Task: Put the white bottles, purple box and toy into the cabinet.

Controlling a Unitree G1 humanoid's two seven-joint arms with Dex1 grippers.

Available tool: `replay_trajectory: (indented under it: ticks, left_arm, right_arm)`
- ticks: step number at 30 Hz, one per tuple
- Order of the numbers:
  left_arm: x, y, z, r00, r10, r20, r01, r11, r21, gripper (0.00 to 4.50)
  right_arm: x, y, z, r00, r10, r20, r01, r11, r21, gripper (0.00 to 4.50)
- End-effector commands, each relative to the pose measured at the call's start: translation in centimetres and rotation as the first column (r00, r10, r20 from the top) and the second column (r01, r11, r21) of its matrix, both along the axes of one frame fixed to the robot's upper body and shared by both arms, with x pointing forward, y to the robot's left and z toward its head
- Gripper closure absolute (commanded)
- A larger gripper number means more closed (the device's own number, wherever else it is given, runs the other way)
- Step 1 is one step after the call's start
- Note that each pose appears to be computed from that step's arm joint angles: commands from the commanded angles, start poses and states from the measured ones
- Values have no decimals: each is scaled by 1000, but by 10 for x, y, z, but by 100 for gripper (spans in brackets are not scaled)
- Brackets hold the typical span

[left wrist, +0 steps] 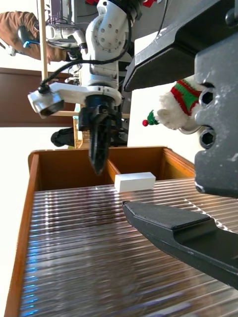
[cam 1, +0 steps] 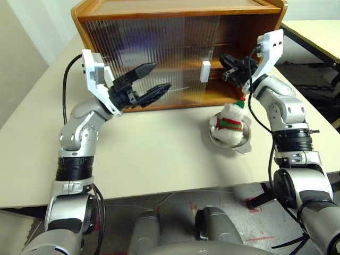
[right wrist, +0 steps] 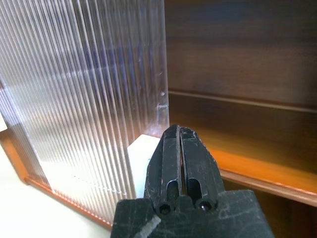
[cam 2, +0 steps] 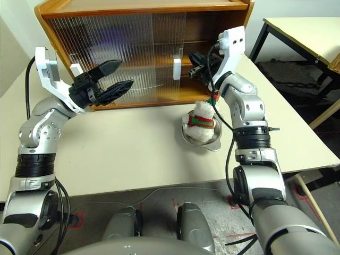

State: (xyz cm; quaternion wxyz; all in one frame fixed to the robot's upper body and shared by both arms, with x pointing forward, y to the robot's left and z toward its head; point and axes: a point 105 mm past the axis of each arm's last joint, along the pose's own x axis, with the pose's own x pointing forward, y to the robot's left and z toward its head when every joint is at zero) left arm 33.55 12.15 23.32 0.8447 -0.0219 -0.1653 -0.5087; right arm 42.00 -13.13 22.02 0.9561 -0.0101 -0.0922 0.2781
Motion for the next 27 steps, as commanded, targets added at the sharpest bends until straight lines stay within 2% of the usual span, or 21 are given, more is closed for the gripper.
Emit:
replay_trajectory:
  ticks: [1, 10, 18, 27]
  left_arm:
    - [0, -2, -1, 1000, -9, -3, 9, 1000, 8, 0]
    - [-4, 4, -1, 1000, 12, -3, -12, 1000, 15, 0]
    - [-3, 7, -1, 1000, 30, -3, -30, 999, 13, 0]
    - [-3, 7, 0, 999, 36, 0, -36, 999, 9, 0]
  right_arm:
    - [8, 2, -21, 998, -9, -60, 8, 1000, -8, 446]
    - [16, 17, -35, 996, 28, -90, -29, 1000, -10, 446]
    - [9, 53, -28, 982, 168, -91, -167, 986, 22, 446]
    - [9, 75, -24, 967, 236, -92, -235, 972, 22, 446]
